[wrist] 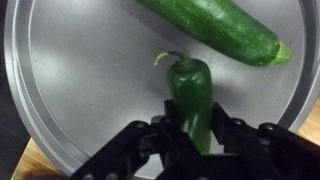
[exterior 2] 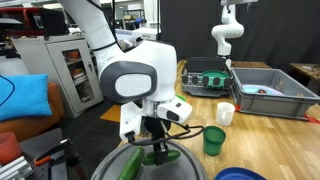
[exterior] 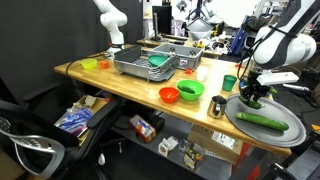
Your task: Remove the zucchini from the green bowl and put it on the plate
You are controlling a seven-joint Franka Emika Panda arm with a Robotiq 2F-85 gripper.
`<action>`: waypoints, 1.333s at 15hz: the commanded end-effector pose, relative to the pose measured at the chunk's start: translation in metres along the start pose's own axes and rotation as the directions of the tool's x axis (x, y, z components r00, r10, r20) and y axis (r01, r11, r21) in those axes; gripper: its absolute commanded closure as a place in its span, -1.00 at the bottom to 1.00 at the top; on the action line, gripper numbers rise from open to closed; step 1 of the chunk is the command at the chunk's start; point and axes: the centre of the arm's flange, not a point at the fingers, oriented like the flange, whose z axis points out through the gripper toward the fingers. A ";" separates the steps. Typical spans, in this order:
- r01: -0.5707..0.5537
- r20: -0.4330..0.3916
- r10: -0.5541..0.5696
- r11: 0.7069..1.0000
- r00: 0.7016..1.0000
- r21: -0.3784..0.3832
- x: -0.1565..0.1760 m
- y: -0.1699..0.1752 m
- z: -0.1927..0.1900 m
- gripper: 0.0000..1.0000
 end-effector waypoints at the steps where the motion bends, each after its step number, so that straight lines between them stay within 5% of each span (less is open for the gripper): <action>1: 0.006 0.012 -0.006 1.000 1.000 -0.008 0.002 -0.005 0.006 -0.39; 6: 0.013 -0.006 -0.013 1.000 1.000 -0.010 0.002 -0.012 0.001 -0.99; 13: 0.124 -0.038 -0.122 0.990 0.992 0.062 -0.008 -0.037 -0.042 -1.00; 20: 0.116 -0.053 -0.113 0.992 0.992 0.041 -0.004 -0.041 -0.038 -1.00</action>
